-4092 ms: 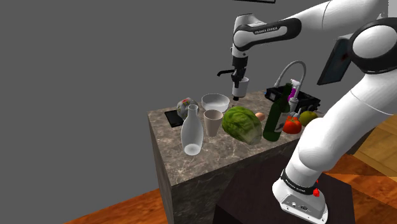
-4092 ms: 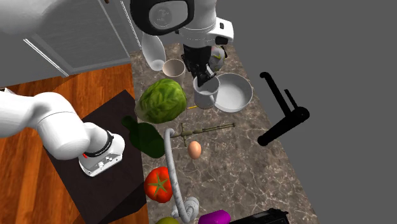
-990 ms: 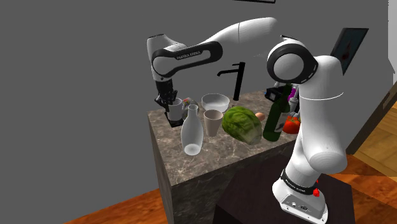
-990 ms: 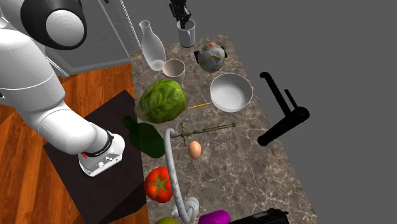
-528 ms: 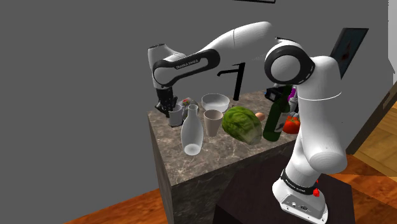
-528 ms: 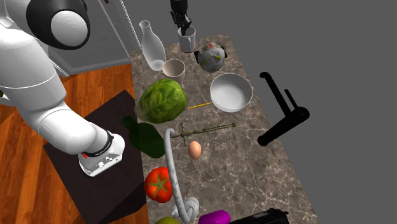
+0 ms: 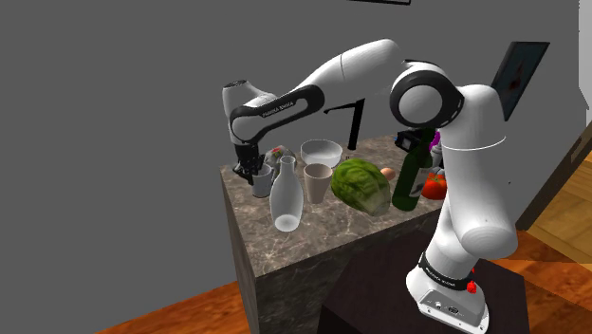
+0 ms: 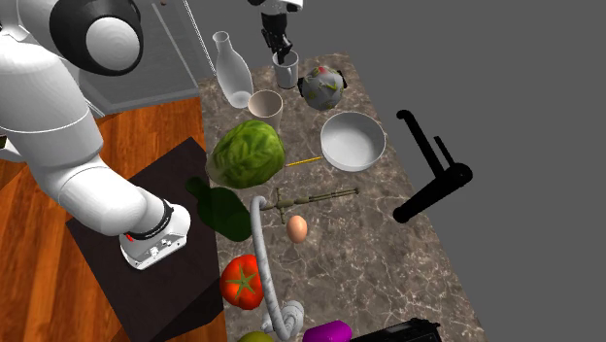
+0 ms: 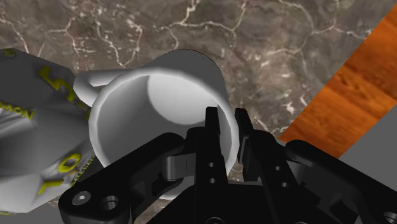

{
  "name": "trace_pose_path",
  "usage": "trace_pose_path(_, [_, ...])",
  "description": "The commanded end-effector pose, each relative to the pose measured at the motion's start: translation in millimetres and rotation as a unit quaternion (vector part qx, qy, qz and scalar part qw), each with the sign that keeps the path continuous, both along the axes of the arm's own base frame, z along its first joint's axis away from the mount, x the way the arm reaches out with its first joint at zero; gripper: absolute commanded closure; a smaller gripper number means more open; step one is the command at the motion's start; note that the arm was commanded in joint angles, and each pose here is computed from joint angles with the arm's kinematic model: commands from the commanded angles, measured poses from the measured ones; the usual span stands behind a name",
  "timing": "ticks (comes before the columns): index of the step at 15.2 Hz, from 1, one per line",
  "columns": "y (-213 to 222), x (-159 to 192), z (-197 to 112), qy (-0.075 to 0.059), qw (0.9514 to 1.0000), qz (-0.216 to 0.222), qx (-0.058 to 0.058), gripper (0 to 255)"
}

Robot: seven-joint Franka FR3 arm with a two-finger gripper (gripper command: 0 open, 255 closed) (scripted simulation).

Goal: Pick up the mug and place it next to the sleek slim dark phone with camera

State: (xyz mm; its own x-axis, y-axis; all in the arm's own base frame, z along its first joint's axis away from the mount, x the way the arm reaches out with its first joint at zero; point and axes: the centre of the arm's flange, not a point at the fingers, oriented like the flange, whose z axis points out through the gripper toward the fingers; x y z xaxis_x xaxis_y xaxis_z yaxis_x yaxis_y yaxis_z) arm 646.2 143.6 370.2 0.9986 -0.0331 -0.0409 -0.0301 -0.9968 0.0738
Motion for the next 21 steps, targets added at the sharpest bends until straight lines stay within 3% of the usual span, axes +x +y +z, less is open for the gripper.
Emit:
trace_pose_path(1, [-1,1,-2,0.000,1.0000,0.000,0.000,255])
trace_pose_path(6, [-1,1,-2,0.000,1.0000,0.000,0.000,255])
trace_pose_path(7, [-1,1,-2,0.000,1.0000,0.000,0.000,0])
trace_pose_path(12, [-1,1,-2,0.000,1.0000,0.000,0.000,0])
trace_pose_path(16, [3,3,48,0.000,1.0000,0.000,0.000,0])
trace_pose_path(21, [3,3,48,0.000,1.0000,0.000,0.000,0])
